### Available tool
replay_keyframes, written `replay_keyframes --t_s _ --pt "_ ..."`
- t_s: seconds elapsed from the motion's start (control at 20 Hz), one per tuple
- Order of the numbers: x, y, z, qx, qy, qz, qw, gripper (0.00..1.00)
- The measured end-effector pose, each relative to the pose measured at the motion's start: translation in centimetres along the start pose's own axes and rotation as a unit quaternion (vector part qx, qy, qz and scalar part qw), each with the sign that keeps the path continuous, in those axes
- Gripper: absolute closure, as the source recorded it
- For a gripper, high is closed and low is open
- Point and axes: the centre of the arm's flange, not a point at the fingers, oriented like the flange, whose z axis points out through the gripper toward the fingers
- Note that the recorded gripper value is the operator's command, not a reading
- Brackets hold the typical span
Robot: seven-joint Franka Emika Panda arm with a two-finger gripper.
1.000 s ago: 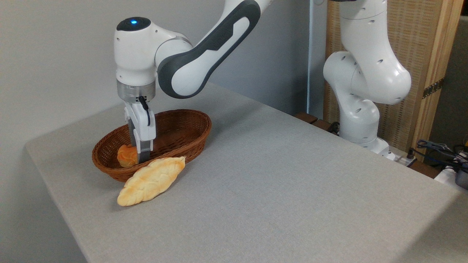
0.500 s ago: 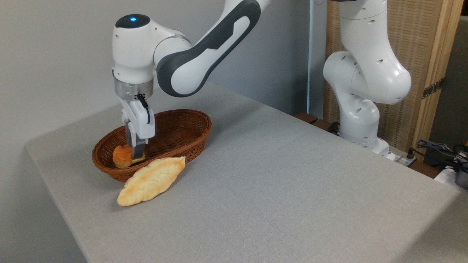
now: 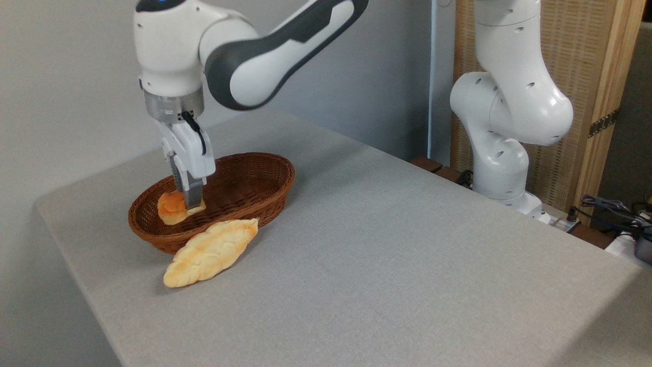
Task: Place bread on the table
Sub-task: 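Lift the orange bun and carry it over the basket rim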
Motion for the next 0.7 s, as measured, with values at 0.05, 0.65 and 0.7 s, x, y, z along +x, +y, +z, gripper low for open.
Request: replay_keyframes --t_s 0.05,0.65,0.7 --pt "-0.4 -0.6 -1.5 -0.005 -0.012 -0.006 0.9999 0.69" --pt "-5.7 -3.6 -8.5 0.042 -0.123 0.056 0.9899 0.61" --pt "-5.4 -3.2 -8.0 0.039 -0.125 0.061 0.9895 0.61"
